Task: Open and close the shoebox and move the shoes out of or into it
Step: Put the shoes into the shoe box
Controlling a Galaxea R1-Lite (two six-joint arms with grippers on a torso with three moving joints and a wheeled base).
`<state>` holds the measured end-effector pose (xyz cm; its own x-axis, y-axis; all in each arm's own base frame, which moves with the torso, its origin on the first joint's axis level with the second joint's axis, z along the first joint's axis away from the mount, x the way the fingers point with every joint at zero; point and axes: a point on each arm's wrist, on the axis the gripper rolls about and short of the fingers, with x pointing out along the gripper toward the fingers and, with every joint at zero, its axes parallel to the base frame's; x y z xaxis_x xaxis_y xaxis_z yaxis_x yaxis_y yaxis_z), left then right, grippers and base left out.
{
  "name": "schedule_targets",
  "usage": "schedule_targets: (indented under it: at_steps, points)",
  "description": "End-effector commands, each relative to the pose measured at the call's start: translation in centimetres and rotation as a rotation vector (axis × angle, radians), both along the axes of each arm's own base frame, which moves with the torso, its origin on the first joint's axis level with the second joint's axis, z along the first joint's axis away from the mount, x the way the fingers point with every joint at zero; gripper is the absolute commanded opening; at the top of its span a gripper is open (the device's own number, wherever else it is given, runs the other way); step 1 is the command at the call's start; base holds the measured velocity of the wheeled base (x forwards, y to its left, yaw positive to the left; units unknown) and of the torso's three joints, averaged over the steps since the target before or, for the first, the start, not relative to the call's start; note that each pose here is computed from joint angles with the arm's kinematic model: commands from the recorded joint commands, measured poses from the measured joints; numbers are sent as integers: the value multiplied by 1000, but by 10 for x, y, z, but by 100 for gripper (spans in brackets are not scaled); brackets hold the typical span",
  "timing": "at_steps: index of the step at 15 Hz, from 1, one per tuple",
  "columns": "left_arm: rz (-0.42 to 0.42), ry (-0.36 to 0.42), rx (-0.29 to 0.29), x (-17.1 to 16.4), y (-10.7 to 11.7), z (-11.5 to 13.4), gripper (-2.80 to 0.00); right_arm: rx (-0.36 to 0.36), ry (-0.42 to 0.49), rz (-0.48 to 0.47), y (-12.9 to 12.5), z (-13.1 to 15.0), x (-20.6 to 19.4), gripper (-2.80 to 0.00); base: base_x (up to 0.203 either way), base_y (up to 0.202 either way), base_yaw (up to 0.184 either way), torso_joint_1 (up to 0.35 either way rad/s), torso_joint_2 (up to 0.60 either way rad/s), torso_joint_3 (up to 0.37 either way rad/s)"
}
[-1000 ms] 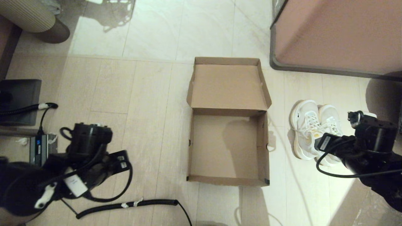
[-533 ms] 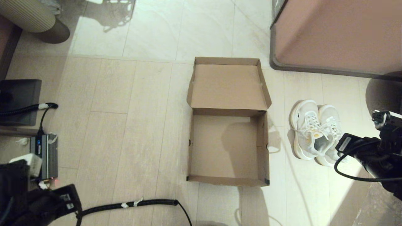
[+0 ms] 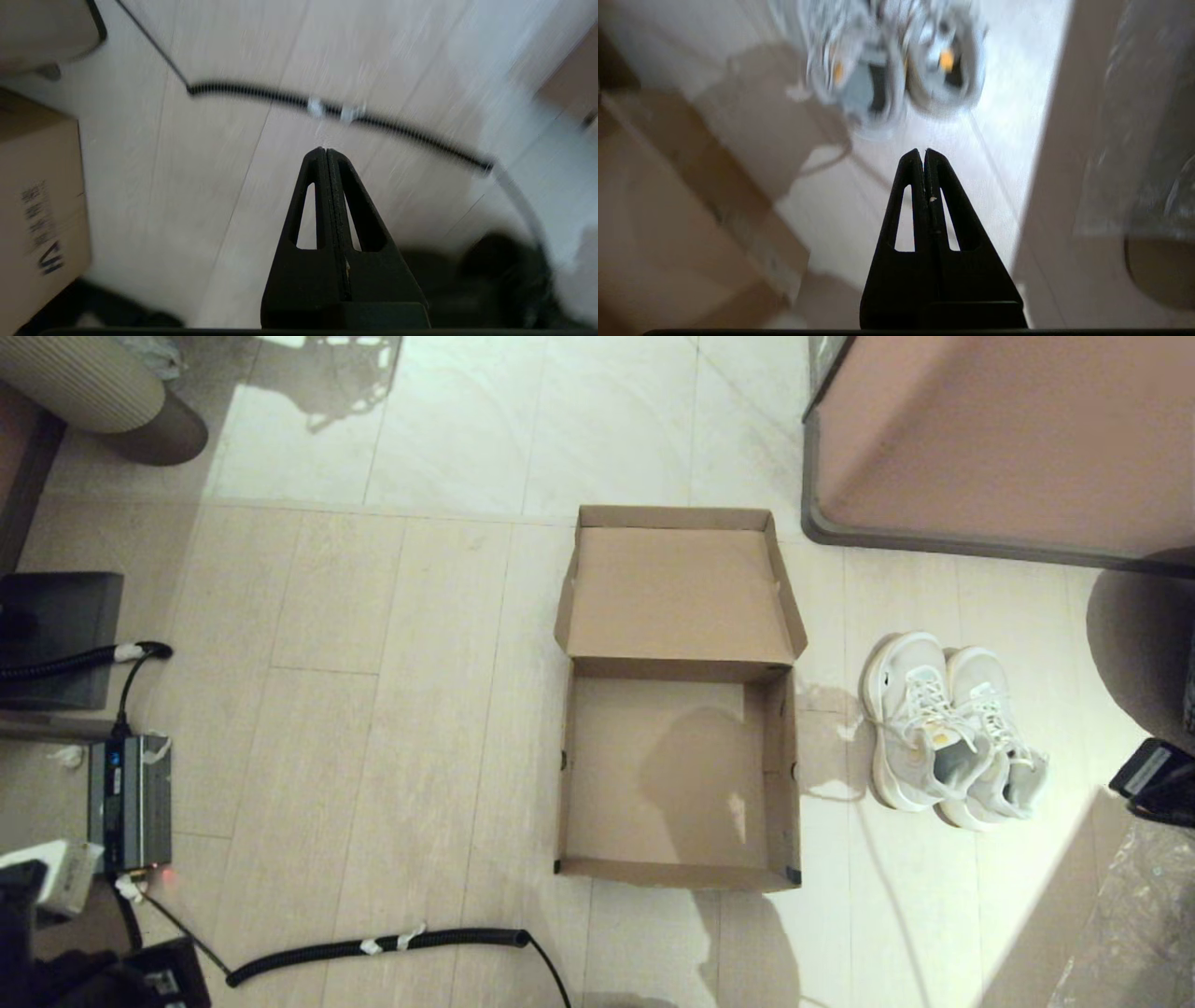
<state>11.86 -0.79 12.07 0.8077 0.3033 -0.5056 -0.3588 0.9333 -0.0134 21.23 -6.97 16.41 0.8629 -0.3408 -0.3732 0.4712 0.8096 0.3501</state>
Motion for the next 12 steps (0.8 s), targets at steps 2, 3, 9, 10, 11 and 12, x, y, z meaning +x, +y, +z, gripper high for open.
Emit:
schedule_targets:
  at_steps: [2, 3, 9, 10, 11, 12]
  points:
    - [0, 45, 4, -7, 2, -11, -280, -14, 78, 76, 0, -6, -14, -280, 0, 0, 0, 0, 0, 0]
    - [-2, 44, 4, -3, 2, -9, -280, -23, 114, 87, -3, -14, -6, -280, 0, 0, 0, 0, 0, 0]
    - [-121, 89, -19, 32, -6, -2, -280, -140, 91, 117, -27, -40, 62, -280, 0, 0, 0, 0, 0, 0]
    - [-135, 99, -4, 35, -6, -2, -280, -158, 65, 114, -31, -37, 74, -280, 0, 0, 0, 0, 0, 0]
    - [-141, 105, 3, 36, -7, -3, -280, -172, 53, 114, -36, -36, 86, -280, 0, 0, 0, 0, 0, 0]
    - [-140, 108, 4, 35, -6, -3, -280, -187, 42, 115, -40, -36, 98, -280, 0, 0, 0, 0, 0, 0]
